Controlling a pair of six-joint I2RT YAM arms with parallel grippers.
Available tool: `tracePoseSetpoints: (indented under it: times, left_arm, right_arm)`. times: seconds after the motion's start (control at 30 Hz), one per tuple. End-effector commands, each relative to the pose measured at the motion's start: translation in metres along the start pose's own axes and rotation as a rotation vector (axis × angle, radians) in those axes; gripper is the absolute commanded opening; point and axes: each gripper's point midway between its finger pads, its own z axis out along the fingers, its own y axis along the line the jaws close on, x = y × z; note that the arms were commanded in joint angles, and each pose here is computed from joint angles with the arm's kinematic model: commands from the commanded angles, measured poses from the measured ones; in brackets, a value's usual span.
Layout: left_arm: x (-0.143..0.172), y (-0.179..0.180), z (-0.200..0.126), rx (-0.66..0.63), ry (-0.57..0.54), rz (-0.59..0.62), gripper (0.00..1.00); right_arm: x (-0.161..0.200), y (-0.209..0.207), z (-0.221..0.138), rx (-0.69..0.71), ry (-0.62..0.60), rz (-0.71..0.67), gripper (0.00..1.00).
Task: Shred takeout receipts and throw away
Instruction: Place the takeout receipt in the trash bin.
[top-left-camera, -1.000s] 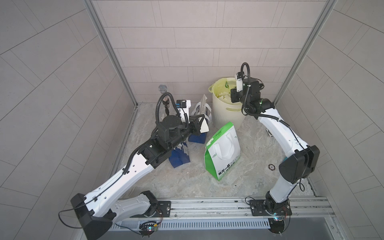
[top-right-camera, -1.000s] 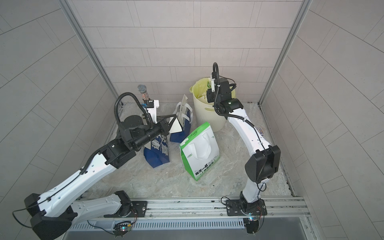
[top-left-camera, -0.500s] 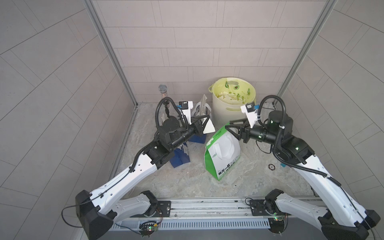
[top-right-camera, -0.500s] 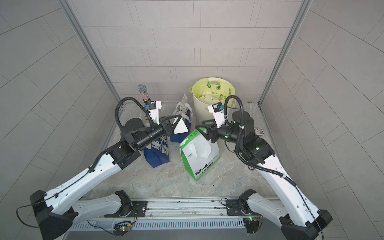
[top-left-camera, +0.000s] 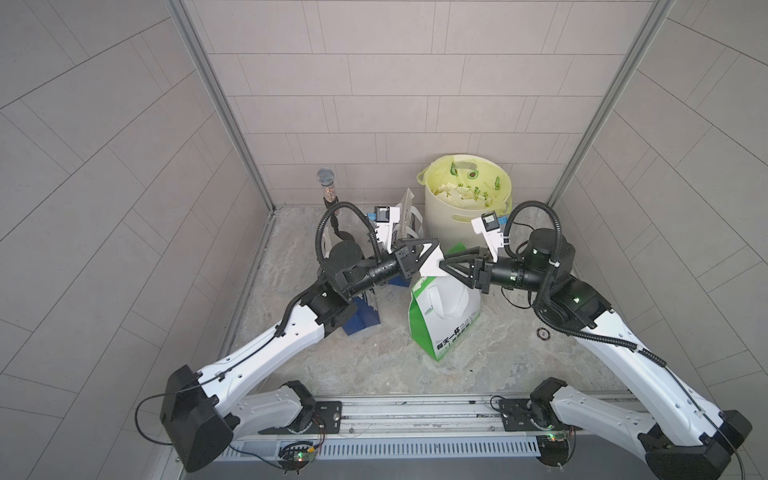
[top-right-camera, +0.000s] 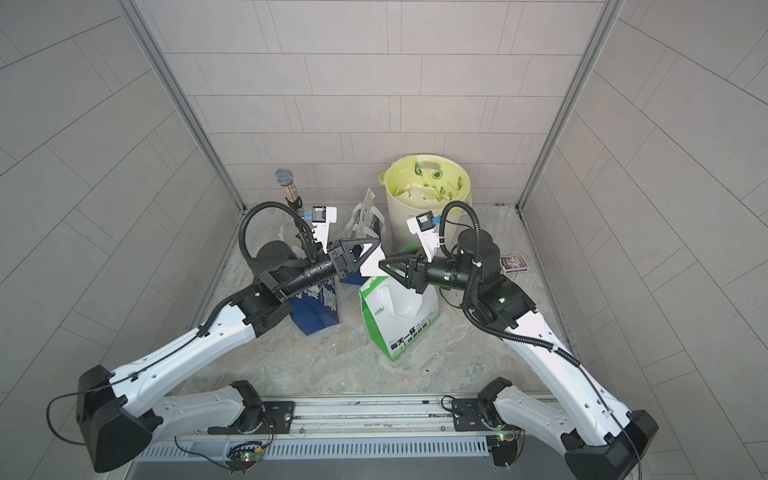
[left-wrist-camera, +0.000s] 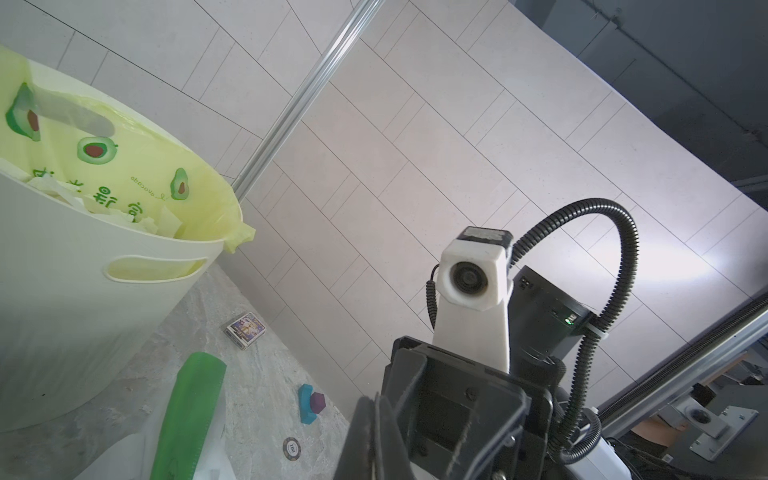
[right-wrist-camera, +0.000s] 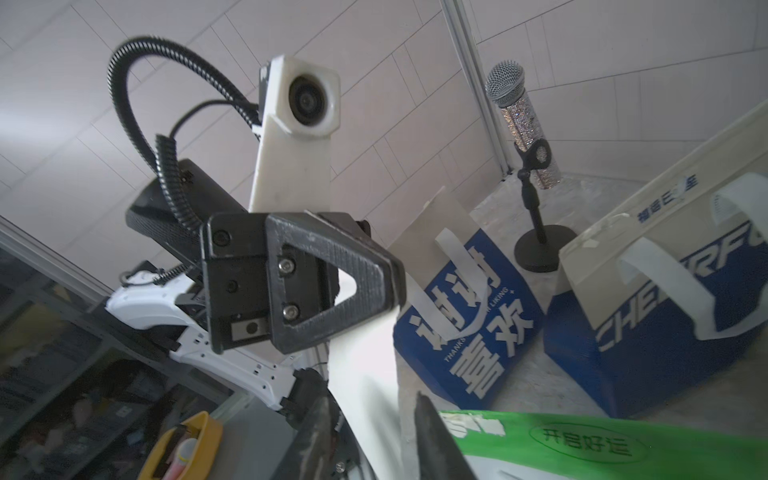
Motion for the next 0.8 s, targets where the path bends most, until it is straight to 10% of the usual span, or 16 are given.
tracePoseSetpoints:
  times: [0.0,0.3,0.47,0.77]
  left_arm:
    - [-0.006,-0.011,-0.002,0.061,-0.023,0.001,0.0]
    - [-0.007,-0.004,-0.004,0.015,-0.032,0.031,0.1]
    - [-0.031,0.02,-0.027,-0.212,-0.146,0.147,0.51]
    - [-0.078,0.082,-0.111,-0.786,-0.298,0.259,0.49]
  right_arm:
    - [-0.007,0.013,0.0,-0.064,-0.017,-0.011,0.19]
    - [-0.018,0.005,0.003,-0.007,-0.04,-0.052,0.0]
    - [-0.052,-0.053,-0.011,0.33,-0.133,-0.114,0.0]
    - [-0.105,-0.174,-0.038,0.943,-0.08,-0.293,0.0]
